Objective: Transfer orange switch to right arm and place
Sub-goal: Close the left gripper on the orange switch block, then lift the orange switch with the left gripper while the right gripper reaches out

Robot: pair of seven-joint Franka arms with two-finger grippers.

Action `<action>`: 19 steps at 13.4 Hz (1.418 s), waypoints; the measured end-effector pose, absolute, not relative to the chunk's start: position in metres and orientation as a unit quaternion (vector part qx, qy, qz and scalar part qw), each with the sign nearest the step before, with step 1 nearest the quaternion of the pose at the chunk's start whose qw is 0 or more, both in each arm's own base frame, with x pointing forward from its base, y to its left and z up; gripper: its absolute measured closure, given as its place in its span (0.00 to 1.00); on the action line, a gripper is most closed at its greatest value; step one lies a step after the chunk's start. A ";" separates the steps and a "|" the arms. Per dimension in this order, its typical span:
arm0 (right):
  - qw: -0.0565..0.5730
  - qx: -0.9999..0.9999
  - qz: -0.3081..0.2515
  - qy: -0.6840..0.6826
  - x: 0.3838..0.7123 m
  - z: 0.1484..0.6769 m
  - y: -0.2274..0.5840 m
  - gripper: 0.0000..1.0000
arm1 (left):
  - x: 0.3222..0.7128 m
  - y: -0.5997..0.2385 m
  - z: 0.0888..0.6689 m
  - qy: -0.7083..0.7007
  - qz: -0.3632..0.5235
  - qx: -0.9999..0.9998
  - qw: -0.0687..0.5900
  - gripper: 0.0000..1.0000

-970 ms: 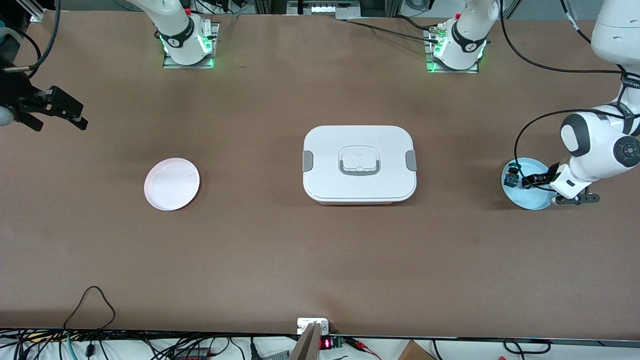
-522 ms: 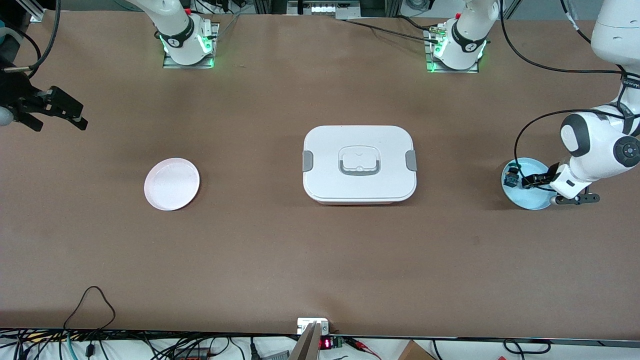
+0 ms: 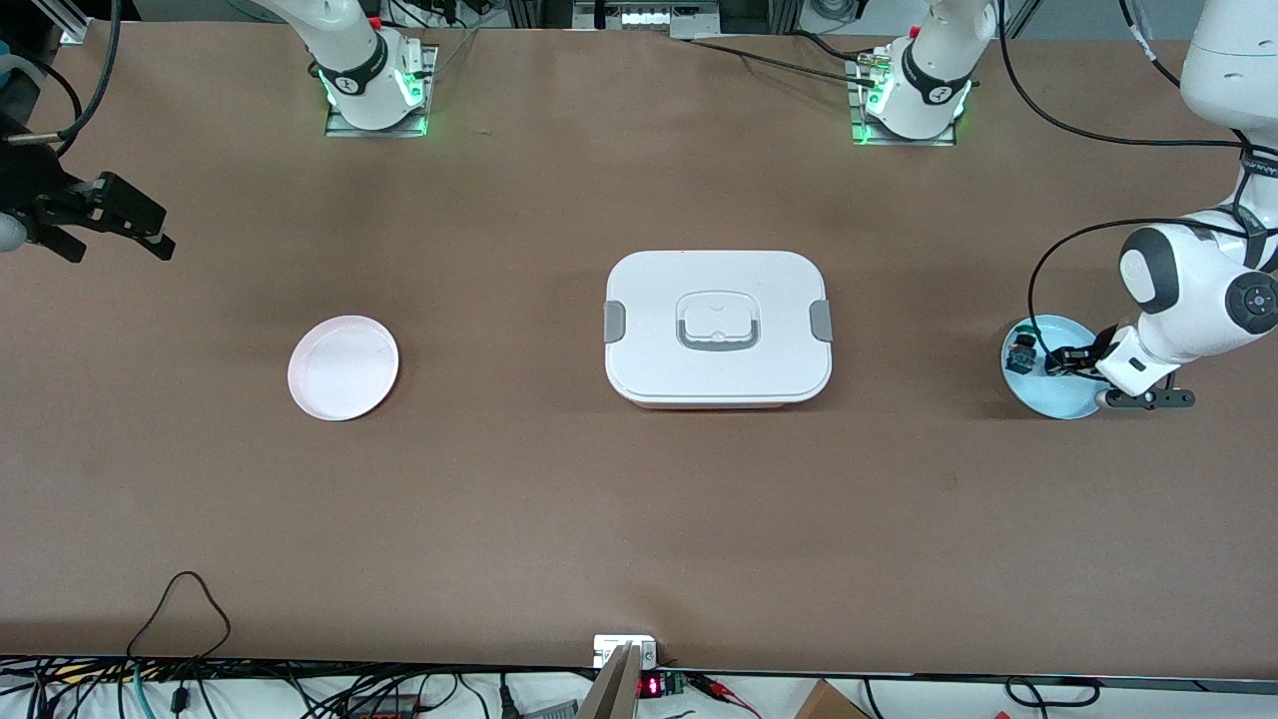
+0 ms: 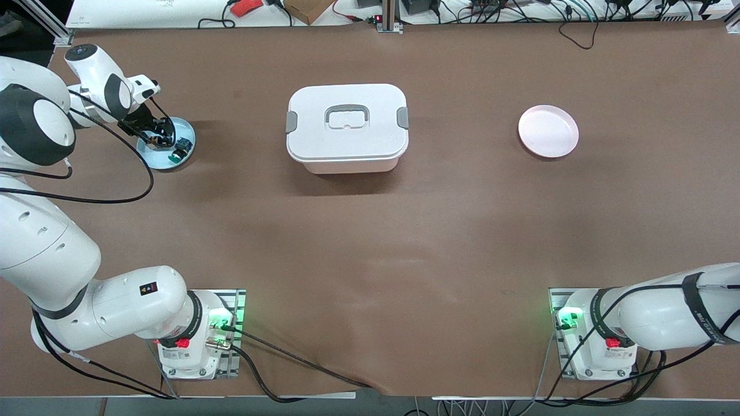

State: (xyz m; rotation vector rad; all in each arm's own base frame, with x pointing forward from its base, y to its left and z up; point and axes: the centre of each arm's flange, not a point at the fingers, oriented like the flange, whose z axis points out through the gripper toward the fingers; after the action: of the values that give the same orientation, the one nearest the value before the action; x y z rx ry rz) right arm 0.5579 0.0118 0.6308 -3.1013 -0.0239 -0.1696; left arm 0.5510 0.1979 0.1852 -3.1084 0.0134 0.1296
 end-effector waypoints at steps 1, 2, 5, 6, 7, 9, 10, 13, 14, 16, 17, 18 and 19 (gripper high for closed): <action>0.018 -0.998 -0.055 -0.008 0.558 0.631 0.012 0.00 | 0.553 0.199 0.187 0.013 0.039 -0.999 0.016 0.28; 0.018 -0.998 -0.055 -0.008 0.558 0.631 0.012 0.00 | 0.555 0.199 0.189 0.017 0.038 -0.999 0.016 0.28; 0.018 -0.998 -0.055 -0.008 0.558 0.631 0.012 0.00 | 0.563 0.195 0.198 0.026 0.053 -0.998 0.010 0.28; 0.018 -0.998 -0.055 -0.008 0.558 0.631 0.012 0.00 | 0.569 0.192 0.205 0.029 0.061 -0.998 0.007 0.28; 0.018 -0.998 -0.055 -0.008 0.558 0.631 0.012 0.00 | 0.575 0.189 0.215 0.033 0.070 -0.997 0.003 0.28; 0.018 -0.998 -0.054 -0.008 0.558 0.631 0.012 0.00 | 0.586 0.183 0.233 0.038 0.082 -0.996 -0.002 0.28; 0.018 -0.998 -0.054 -0.008 0.558 0.630 0.012 0.00 | 0.589 0.181 0.242 0.040 0.083 -0.996 -0.002 0.28; 0.018 -0.998 -0.053 -0.008 0.558 0.630 0.012 0.00 | 0.596 0.172 0.264 0.047 0.088 -0.995 -0.006 0.28; 0.018 -0.998 -0.053 -0.008 0.558 0.630 0.012 0.00 | 0.599 0.168 0.273 0.049 0.098 -0.994 -0.011 0.28; 0.017 -0.998 -0.052 -0.008 0.558 0.629 0.012 0.00 | 0.607 0.160 0.298 0.054 0.109 -0.992 -0.019 0.28; 0.017 -0.998 -0.052 -0.008 0.559 0.629 0.012 0.00 | 0.611 0.159 0.309 0.055 0.110 -0.992 -0.019 0.28; 0.017 -0.998 -0.052 -0.008 0.559 0.629 0.012 0.00 | 0.612 0.159 0.317 0.055 0.111 -0.992 -0.020 0.28; 0.017 -0.998 -0.052 -0.008 0.559 0.629 0.012 0.00 | 0.613 0.158 0.322 0.055 0.114 -0.992 -0.021 0.28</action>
State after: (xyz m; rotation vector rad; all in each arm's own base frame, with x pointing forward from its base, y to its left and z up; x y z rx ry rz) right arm 0.5586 0.0124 0.6289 -3.1025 -0.0248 -0.1623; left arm 0.6129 0.1579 0.3221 -3.1572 0.1762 0.3632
